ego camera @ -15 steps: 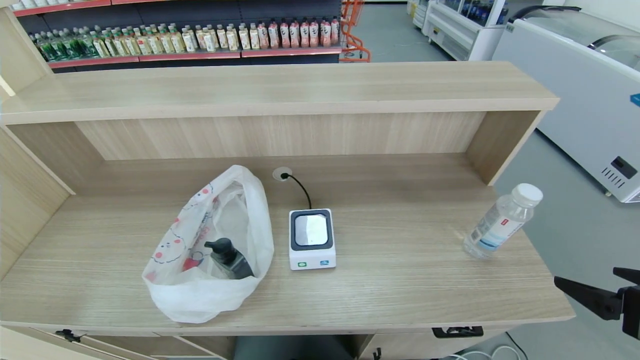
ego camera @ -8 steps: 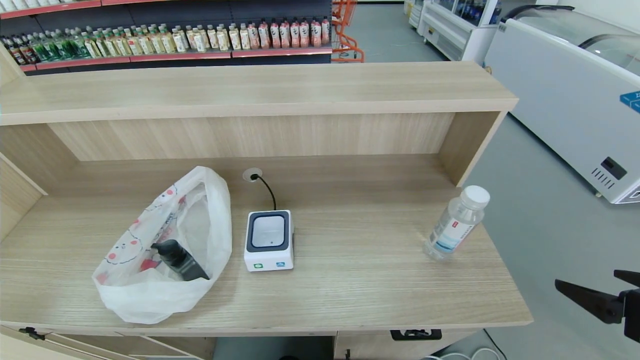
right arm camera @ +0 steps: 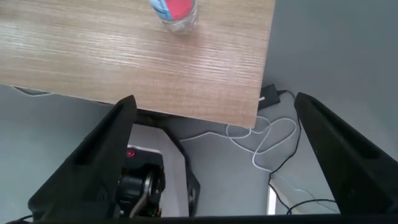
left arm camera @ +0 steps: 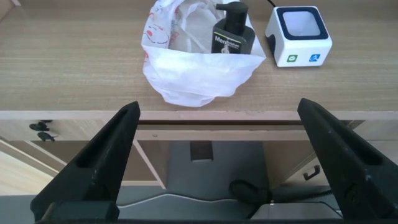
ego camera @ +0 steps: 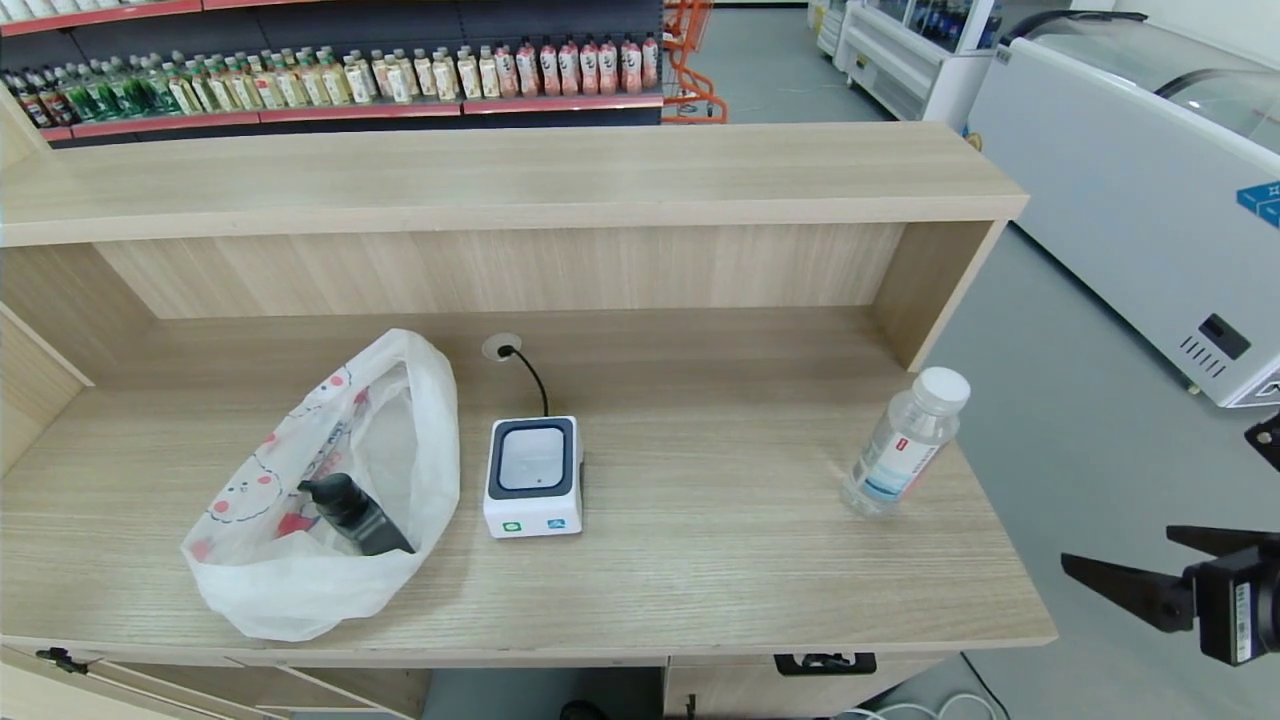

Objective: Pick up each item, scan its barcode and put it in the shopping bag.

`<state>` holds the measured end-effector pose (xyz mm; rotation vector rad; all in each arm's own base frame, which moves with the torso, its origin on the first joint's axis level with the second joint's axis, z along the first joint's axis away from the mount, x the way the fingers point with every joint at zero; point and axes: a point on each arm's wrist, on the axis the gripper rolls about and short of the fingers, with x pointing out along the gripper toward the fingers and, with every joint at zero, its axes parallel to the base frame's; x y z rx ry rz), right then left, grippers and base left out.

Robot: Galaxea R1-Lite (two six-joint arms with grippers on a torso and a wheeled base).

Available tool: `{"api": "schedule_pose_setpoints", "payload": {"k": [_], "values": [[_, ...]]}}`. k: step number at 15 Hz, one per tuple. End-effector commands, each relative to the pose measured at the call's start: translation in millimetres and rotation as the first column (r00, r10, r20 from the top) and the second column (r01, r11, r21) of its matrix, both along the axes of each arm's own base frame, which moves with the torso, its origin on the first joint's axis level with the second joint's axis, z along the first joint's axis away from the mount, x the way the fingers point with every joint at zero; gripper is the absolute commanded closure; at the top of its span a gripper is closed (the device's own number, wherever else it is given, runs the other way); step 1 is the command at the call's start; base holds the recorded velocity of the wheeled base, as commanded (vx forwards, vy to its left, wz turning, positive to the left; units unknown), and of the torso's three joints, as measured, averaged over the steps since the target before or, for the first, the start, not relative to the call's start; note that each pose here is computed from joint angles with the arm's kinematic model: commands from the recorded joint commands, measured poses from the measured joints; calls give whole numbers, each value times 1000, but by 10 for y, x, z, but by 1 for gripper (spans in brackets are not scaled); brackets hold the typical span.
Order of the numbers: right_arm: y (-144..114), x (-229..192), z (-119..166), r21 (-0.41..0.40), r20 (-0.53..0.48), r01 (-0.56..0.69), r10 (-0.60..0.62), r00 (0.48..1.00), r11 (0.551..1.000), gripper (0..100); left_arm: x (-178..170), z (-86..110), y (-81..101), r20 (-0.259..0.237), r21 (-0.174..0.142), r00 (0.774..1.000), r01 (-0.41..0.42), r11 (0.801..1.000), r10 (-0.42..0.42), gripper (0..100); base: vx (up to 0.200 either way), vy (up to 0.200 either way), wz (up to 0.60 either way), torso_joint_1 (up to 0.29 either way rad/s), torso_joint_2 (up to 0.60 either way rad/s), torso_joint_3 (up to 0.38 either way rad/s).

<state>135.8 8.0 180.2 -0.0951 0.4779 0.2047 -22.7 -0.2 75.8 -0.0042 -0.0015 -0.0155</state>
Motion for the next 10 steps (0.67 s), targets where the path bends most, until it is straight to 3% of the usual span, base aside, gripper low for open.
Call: {"api": "schedule_pose_setpoints", "payload": {"k": [1,10], "values": [[23,269,-47,1,-32,-8,8,999,1000,0,0,0,0,0,0,1000,0,1000,0,0,0,0,0,0,0,0],[264,648,-342,17,71,-130,128,989,991,0,0,0,0,0,0,1000,0,1000,0,0,0,0,0,0,0,0]]}}
